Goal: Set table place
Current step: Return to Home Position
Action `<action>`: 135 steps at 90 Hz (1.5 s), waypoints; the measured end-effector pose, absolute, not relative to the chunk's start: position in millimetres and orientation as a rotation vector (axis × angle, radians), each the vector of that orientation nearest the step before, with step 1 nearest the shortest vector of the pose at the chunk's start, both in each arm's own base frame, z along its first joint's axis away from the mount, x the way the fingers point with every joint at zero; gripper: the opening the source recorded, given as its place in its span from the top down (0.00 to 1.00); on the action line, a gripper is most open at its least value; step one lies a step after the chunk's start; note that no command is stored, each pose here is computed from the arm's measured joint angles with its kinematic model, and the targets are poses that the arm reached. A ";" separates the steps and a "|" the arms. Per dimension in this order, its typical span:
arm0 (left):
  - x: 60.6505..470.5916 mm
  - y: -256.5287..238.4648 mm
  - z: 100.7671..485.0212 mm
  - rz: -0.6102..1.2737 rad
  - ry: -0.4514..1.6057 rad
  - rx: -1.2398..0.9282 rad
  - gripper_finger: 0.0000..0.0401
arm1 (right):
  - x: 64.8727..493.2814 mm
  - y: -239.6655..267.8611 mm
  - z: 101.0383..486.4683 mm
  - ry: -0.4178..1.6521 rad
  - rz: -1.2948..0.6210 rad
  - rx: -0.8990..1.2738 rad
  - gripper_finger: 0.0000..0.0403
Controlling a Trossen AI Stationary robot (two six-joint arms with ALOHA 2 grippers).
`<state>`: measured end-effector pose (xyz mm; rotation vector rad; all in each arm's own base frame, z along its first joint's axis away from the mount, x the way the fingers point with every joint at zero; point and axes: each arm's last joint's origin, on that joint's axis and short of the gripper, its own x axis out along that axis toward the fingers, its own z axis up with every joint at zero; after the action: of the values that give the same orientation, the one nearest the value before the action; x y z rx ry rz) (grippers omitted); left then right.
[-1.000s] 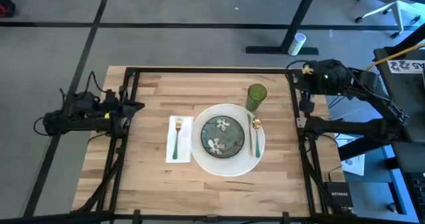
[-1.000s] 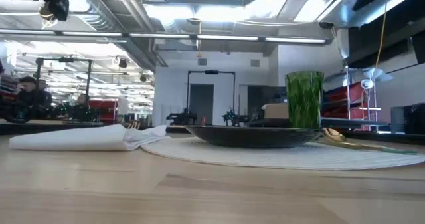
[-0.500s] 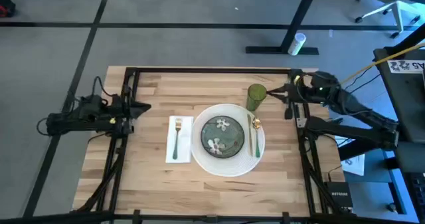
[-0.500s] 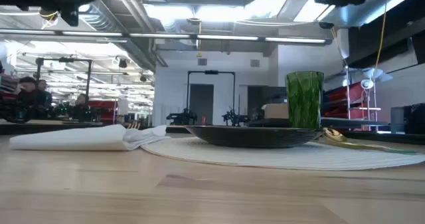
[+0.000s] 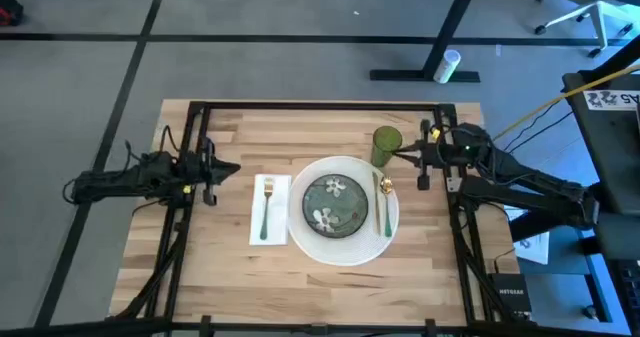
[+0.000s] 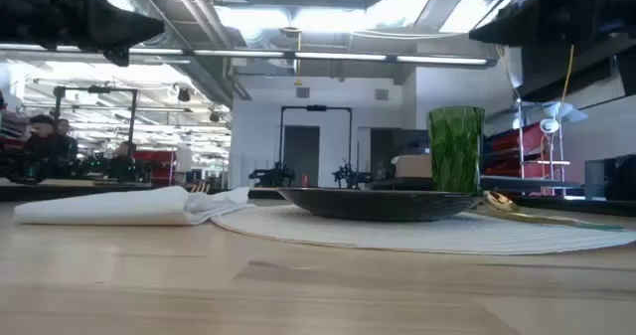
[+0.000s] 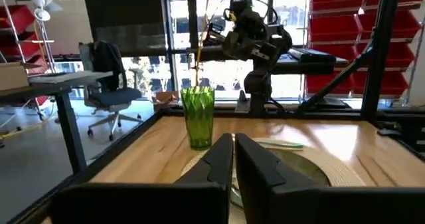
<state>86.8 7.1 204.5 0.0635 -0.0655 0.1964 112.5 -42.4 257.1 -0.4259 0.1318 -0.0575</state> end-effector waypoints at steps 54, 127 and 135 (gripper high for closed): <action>87.1 7.1 203.4 0.196 -0.058 0.071 1.00 | 92.7 -36.2 183.4 -0.122 -0.230 -0.502 1.00; 95.9 10.5 171.0 0.303 -0.039 0.091 1.00 | 101.2 -9.6 163.5 0.081 -0.189 -0.501 1.00; 95.9 10.5 171.1 0.304 -0.039 0.100 1.00 | 101.3 -7.8 163.8 0.077 -0.188 -0.502 1.00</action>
<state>95.9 10.5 171.1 0.1002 -0.0387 0.3036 101.3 -7.8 163.8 -0.5017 0.0771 -0.1884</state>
